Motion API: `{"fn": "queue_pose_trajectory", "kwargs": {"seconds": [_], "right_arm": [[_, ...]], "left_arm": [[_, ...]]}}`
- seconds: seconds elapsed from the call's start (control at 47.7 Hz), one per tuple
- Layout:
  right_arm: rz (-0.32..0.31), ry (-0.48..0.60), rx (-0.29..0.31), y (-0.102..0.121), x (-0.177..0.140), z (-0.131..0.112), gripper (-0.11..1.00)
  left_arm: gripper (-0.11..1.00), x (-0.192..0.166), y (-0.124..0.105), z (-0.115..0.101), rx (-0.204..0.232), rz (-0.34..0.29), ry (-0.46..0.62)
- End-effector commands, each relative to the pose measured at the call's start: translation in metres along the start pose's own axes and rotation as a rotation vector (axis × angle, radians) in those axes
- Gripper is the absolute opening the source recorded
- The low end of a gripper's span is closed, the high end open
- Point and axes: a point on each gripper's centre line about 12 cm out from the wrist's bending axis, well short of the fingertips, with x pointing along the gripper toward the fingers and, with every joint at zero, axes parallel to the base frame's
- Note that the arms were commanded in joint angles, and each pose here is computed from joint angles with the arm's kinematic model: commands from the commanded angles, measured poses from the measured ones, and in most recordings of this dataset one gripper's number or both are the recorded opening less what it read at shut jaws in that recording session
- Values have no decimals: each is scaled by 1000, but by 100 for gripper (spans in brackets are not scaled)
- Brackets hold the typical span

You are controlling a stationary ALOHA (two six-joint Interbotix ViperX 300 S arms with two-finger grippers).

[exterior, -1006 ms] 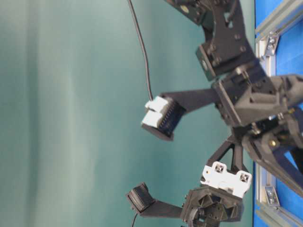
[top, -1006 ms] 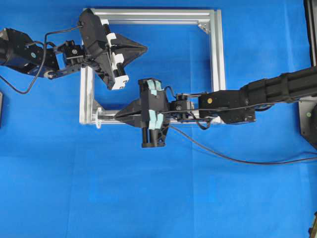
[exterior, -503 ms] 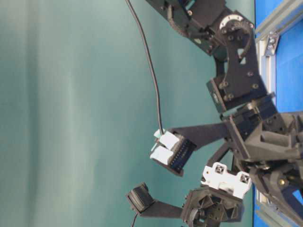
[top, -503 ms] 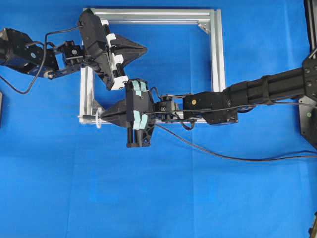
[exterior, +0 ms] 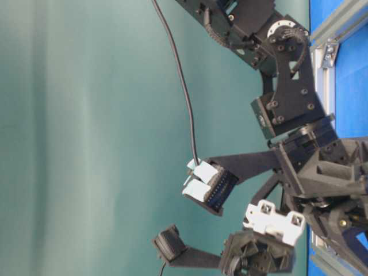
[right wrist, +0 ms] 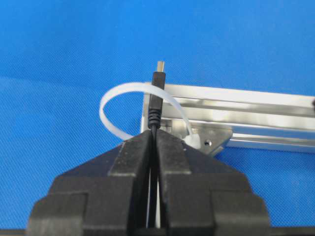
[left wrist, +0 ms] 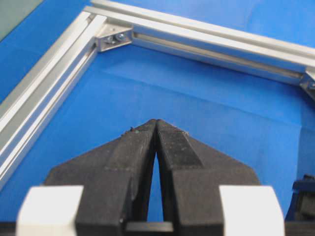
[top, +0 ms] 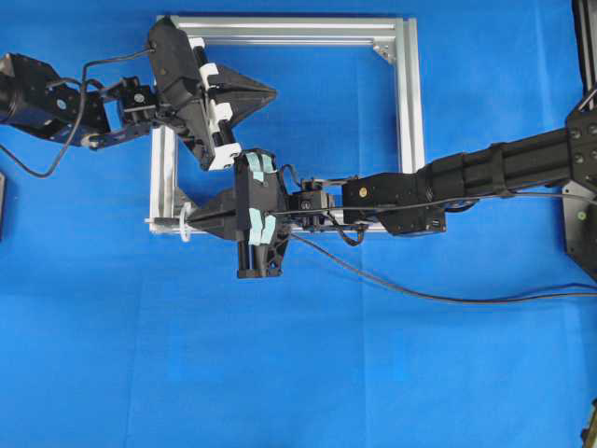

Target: Insert the wire through the string loop located on the left side.

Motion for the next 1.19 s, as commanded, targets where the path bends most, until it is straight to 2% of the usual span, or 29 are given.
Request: {"fn": "queue_pose_trajectory", "kwargs": {"seconds": [0.0,0.21,0.335,0.671,0.964,1.09,1.174], "right_arm": [[9,-52,-6,4,-1,21,0],[7,-38,-6,3,-1,19,0],[8,-42,-6,3,0,20,0],[7,-36,-6,3,0,19,0],[7,-38,-6,3,0,18,0],[8,-41,-6,3,-1,19,0],[8,-44,-6,3,-1,20,0]], "left_arm": [[0,-8,2,13,1,4,-38],[0,-47,22,-4,-13,58,9],[0,-72,25,-9,-14,67,21],[0,-117,25,-24,-14,67,53],[0,-137,25,-32,-21,67,72],[0,-139,20,-35,-20,49,89],[0,-139,11,-36,-9,12,101]]}}
